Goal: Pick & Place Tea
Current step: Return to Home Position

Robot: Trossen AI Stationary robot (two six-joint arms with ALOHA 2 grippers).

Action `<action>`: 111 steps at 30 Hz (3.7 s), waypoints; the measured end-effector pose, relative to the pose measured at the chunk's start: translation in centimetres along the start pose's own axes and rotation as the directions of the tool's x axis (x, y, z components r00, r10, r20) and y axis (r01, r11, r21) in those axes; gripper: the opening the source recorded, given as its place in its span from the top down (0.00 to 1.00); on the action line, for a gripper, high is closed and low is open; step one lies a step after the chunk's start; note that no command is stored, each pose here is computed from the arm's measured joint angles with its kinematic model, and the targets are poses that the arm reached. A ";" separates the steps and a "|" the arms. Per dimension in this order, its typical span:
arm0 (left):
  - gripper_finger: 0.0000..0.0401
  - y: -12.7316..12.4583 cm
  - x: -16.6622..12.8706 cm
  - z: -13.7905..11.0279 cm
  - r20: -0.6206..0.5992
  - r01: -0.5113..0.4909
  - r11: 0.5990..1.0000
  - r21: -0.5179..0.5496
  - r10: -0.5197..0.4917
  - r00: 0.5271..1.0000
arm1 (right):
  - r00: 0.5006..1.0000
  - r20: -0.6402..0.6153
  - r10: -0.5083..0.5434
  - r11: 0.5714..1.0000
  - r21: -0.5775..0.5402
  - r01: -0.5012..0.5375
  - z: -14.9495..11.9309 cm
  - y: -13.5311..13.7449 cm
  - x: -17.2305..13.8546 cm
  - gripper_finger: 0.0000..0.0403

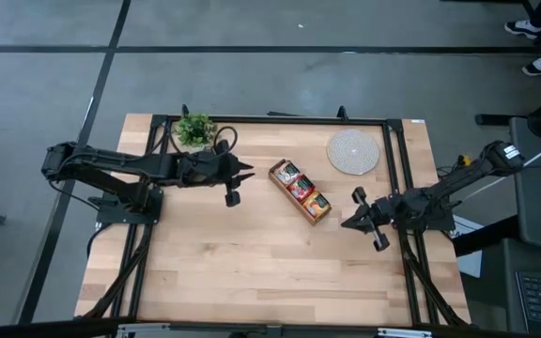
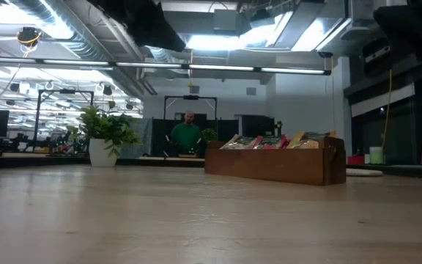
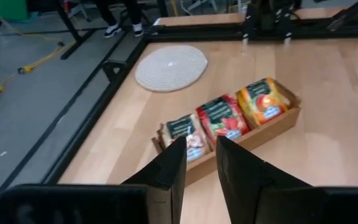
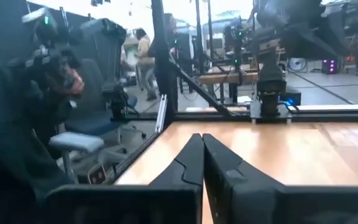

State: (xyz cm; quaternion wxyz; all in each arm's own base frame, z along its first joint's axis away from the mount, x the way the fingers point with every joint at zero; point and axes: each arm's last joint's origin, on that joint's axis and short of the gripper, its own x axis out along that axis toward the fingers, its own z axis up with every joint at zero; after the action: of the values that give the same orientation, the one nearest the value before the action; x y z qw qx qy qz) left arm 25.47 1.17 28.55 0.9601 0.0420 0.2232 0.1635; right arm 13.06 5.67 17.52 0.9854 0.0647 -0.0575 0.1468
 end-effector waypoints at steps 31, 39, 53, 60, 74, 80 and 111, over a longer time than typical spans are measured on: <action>0.79 -0.2 -1.1 -4.4 0.012 0.213 0.963 -0.166 -0.214 0.977 | 0.961 -0.207 -0.181 0.975 -0.165 0.148 -1.1 -1.6 -3.7 0.98; 0.79 0.4 -4.9 -9.1 0.131 0.277 0.938 -0.207 -0.254 0.958 | 0.957 -0.203 -0.206 0.971 -0.165 0.174 -1.1 -1.7 -3.7 0.93; 0.79 2.2 -7.9 -14.6 0.329 0.221 0.951 -0.214 -0.143 0.933 | 0.957 -0.202 -0.207 0.971 -0.164 0.175 -1.0 -1.7 -3.7 0.89; 0.79 2.6 -8.2 -16.1 0.393 0.242 0.948 -0.207 -0.146 0.908 | 0.957 -0.202 -0.207 0.971 -0.165 0.175 -1.0 -1.7 -3.7 0.89; 0.79 2.8 -8.7 -17.2 0.488 0.232 0.959 -0.165 -0.125 0.864 | 0.957 -0.201 -0.206 0.974 -0.139 0.181 -1.0 -1.7 -3.7 0.89; 0.79 2.4 -8.6 -17.5 0.459 0.263 0.965 0.001 -0.234 0.857 | 0.957 -0.202 -0.206 0.974 -0.139 0.181 -1.0 -1.7 -3.7 0.89; 0.79 2.3 -8.3 -17.7 0.426 0.236 0.972 0.016 -0.220 0.878 | 0.957 -0.202 -0.207 0.973 -0.141 0.180 -1.0 -1.7 -3.7 0.89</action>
State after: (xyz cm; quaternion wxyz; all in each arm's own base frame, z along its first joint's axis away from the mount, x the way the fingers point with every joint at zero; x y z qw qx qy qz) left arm 9.92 0.75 16.47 0.9986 0.0328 0.0093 0.0403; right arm 10.18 3.17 15.83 0.9975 -0.0063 0.0472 0.0519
